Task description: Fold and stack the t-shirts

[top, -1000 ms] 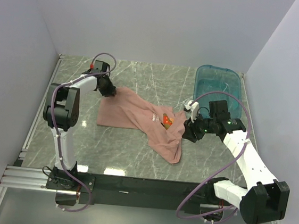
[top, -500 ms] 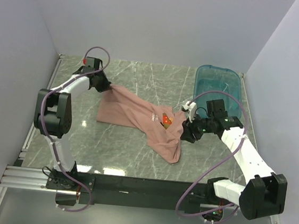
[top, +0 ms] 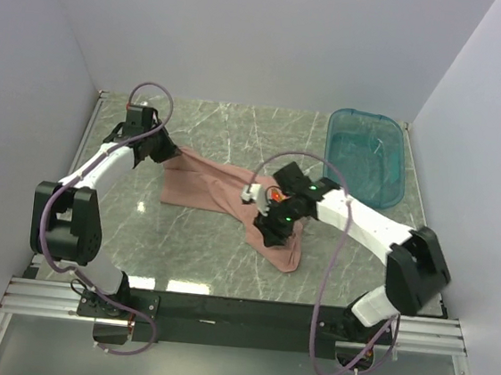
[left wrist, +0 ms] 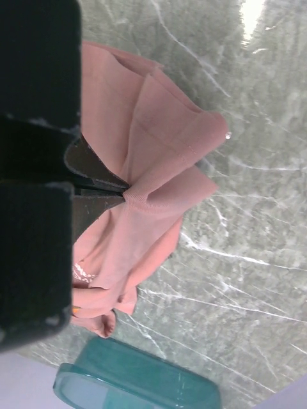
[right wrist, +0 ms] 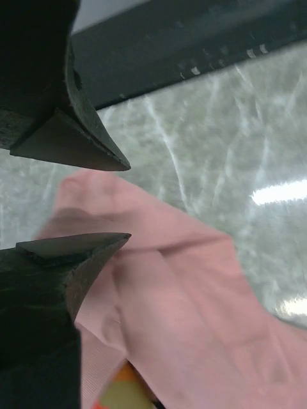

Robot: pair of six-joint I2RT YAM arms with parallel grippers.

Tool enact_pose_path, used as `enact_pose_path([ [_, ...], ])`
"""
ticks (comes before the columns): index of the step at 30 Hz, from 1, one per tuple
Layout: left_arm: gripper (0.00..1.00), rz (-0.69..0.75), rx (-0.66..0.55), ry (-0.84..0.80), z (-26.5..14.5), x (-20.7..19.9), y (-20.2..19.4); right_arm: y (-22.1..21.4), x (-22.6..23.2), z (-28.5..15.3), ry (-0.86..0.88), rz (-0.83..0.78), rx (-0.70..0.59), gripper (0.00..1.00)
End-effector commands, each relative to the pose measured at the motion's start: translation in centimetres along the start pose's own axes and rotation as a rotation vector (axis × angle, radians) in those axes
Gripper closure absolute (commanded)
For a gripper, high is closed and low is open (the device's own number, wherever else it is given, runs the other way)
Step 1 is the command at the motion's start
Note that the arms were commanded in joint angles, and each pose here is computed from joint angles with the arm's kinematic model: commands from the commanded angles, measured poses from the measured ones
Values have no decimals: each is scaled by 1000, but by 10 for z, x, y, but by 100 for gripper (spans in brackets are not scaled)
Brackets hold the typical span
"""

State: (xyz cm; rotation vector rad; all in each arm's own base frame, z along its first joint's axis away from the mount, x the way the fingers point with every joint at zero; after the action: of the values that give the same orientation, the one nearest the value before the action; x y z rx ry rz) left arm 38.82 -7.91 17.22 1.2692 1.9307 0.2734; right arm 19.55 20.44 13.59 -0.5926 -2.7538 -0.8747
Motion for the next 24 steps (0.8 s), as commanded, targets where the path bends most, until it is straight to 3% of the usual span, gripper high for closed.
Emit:
enact_pose_path([
  [1, 100, 34, -31, -43, -10, -5, 3, 45, -30, 8, -204, 20, -22, 50],
  [6, 100, 36, -24, -50, -13, -3, -1, 56, -50, 27, -314, 107, 1, 52],
  [16, 100, 29, -17, -62, -12, -2, -7, 46, -54, 52, -296, 136, 64, 58],
  [19, 100, 33, -22, -57, -16, 1, -8, 46, -56, 53, -303, 136, 69, 67],
  [22, 100, 33, -21, -47, -18, 6, -10, 49, -55, 43, -304, 112, 56, 100],
  [24, 100, 33, -34, -47, -22, 7, -8, 53, -51, 31, -291, 97, 35, 100],
])
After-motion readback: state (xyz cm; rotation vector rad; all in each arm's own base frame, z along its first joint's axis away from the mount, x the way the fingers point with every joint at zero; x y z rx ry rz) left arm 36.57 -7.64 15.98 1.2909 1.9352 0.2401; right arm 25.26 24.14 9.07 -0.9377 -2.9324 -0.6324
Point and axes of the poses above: each gripper's point midway between its finger pads, its own z axis out along the fingers, its own x axis along the line the jaws close on, y = z × x, the point moved 5 cm from there along -z, back along the fingers, and after that the axes turned 9 degrees about z, right-handed, at the moved point
